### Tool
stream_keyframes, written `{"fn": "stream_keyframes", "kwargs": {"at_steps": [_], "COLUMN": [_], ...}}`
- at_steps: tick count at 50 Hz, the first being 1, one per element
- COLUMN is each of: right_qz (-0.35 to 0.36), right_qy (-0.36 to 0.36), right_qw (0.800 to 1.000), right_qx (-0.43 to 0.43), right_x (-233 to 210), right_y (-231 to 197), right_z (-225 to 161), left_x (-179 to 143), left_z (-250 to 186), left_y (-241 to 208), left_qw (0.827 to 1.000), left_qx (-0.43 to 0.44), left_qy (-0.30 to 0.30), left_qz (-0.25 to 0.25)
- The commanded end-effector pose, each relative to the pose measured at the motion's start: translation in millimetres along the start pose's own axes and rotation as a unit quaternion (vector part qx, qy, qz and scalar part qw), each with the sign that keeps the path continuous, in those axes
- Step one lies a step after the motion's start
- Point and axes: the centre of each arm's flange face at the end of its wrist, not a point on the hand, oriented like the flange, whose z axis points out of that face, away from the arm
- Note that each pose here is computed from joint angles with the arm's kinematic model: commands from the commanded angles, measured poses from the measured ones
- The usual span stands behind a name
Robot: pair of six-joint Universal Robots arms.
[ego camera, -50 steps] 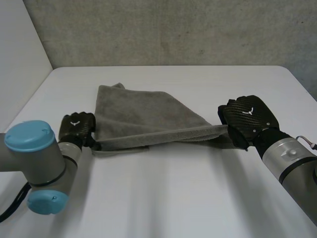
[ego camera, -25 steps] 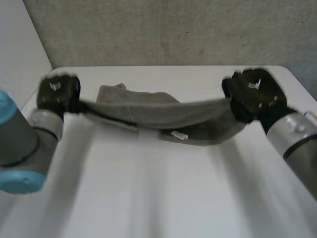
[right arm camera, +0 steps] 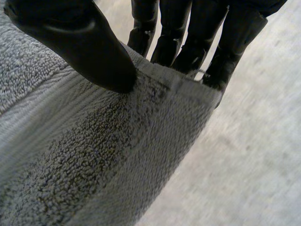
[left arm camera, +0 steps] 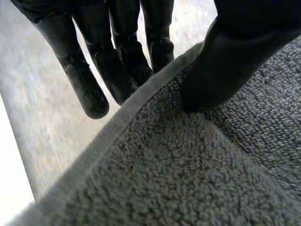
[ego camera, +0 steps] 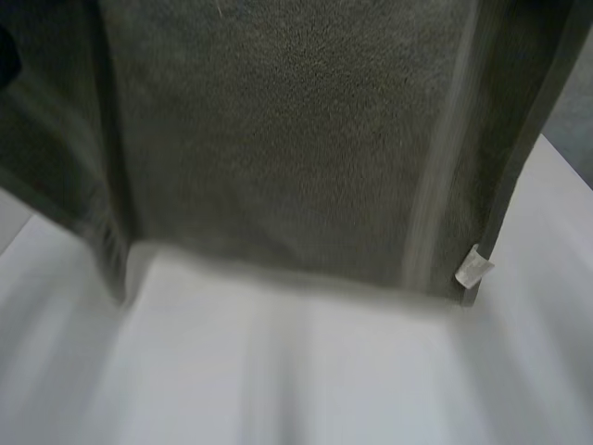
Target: Fold the towel.
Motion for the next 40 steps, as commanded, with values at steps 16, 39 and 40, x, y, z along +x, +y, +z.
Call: {"fn": "stream_keyframes", "kwargs": {"at_steps": [16,39,40], "right_qz": [-0.066,-0.017,-0.017], "right_qy": [0.056,-0.003,-0.004], "right_qw": [0.996,0.999,0.999], "right_qx": [-0.011,-0.037,-0.037], "right_x": [-25,-40,-40], "right_y": [48,61,61], "right_z": [84,50,50], "left_x": [-10,-21,-21], "left_z": [51,26,26], "left_y": [114,121,121], "left_qw": [0.997,0.987,0.987], "left_qx": [-0.072,-0.108,-0.108], "left_qy": [0.032,0.097,0.097], "left_qz": [-0.016,-0.067,-0.067]}}
